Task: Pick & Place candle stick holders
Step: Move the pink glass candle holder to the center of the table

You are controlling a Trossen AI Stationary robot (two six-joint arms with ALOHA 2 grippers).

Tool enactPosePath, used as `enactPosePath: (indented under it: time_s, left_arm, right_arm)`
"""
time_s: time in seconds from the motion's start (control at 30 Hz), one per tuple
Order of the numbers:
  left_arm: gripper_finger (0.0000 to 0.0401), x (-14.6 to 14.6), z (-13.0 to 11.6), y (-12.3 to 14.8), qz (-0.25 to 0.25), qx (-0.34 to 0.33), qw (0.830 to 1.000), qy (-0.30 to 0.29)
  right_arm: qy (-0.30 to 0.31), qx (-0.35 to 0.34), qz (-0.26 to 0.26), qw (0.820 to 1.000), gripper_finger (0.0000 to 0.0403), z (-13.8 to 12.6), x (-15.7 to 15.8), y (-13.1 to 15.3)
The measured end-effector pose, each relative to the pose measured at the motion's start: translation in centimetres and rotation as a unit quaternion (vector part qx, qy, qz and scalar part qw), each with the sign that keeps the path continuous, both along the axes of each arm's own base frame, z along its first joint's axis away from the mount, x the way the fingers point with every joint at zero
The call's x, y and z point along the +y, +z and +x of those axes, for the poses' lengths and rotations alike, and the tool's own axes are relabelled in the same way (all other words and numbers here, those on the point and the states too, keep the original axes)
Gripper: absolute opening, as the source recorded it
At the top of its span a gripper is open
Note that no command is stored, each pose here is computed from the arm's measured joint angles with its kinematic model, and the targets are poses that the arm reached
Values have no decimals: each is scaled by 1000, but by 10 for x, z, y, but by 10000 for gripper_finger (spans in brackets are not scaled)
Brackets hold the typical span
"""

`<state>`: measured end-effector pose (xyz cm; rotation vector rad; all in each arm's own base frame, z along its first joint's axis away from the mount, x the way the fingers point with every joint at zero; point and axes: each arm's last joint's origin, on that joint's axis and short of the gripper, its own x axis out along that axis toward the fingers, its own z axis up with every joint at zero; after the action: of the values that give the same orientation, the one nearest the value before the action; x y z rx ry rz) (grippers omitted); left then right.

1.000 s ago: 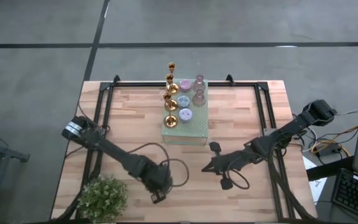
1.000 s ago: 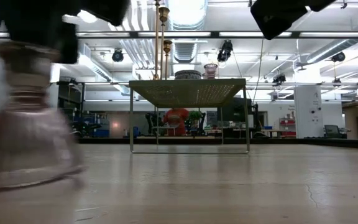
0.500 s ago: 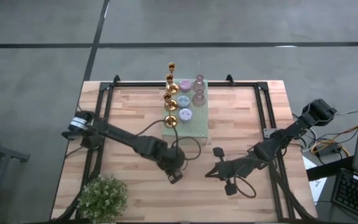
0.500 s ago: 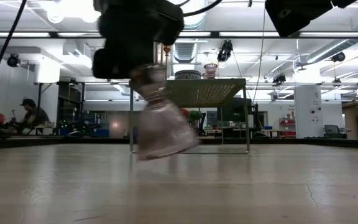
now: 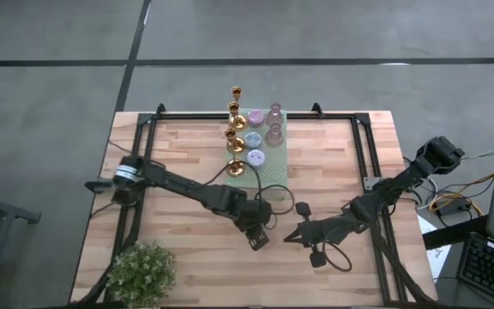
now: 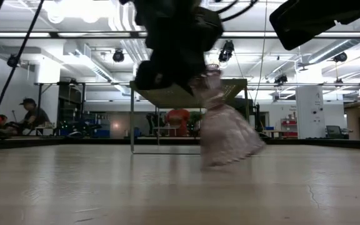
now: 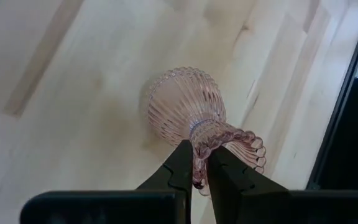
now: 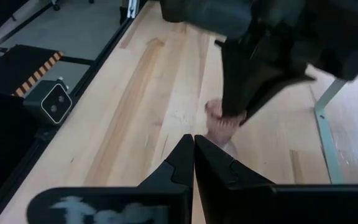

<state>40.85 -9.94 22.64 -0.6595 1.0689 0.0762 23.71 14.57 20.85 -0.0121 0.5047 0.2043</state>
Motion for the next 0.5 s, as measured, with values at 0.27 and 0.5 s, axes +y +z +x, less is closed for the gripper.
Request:
enactPosePath:
  time_s: [0.27,0.5]
  left_arm:
    - [32,3,28,1,24,29,999,-28]
    - [32,10,39,5,36,22,999,-31]
  right_arm:
    - [17,-5,3,1000,8,-8,6,5]
    - [29,-16,5,999,8,-20,11,9]
